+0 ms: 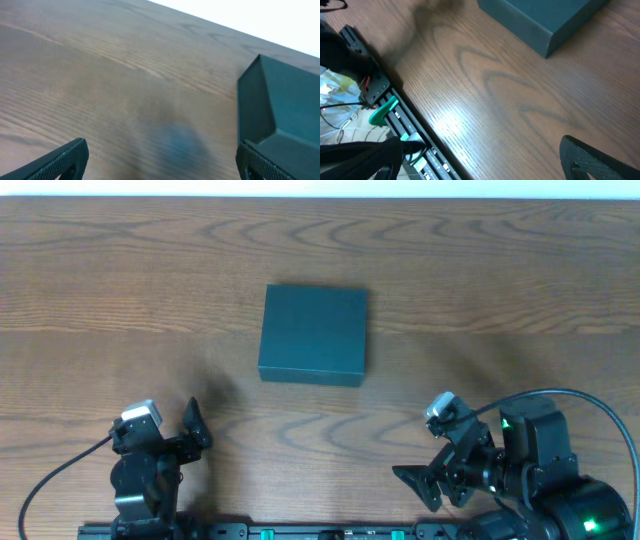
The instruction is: Pack container
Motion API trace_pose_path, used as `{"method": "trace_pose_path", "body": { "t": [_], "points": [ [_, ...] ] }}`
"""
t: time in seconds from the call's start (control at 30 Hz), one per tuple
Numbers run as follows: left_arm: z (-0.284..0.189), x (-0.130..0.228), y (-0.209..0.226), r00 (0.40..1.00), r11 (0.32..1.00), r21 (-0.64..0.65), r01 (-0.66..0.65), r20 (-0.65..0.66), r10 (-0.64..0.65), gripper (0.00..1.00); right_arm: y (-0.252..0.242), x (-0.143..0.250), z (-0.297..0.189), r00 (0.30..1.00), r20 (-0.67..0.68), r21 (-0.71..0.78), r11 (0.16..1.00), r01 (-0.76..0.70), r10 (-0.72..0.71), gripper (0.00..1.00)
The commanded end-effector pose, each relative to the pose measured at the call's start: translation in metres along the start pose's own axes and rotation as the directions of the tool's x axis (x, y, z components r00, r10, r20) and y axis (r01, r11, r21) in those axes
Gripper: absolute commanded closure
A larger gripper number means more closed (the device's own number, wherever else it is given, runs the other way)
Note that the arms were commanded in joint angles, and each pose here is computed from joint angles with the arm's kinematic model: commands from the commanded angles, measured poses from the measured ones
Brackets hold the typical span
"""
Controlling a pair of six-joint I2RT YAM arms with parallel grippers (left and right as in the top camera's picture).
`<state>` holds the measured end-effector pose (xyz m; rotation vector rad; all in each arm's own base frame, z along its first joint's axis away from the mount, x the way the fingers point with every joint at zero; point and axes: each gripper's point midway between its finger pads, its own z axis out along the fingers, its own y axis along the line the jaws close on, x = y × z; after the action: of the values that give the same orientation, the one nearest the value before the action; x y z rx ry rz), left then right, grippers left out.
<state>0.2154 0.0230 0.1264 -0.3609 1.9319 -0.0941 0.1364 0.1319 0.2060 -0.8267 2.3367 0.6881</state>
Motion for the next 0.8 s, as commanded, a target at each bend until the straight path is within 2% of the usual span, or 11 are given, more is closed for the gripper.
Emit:
{"method": "trace_pose_path", "body": {
  "t": [0.0,0.13,0.77],
  "points": [
    [0.0097,0.0088,0.0077,0.999,0.999,-0.025,0.048,0.019,-0.047,0.05,0.0011,0.0015,0.0009,1.000,-0.005,-0.003,1.000,-0.007,0.007,0.01],
    [0.0106,0.0053,0.0080,0.997,0.998,-0.023,0.054,0.050,-0.053,0.05,0.0011,0.0015,0.0009,1.000,-0.005,-0.003,1.000,-0.007,0.007,0.01],
    [0.0108,0.0071,0.0025,0.998,0.999,-0.001,0.042,0.041,-0.042,0.05,0.0011,0.0015,0.0009,1.000,-0.005,-0.003,1.000,-0.007,0.007,0.01]
  ]
}}
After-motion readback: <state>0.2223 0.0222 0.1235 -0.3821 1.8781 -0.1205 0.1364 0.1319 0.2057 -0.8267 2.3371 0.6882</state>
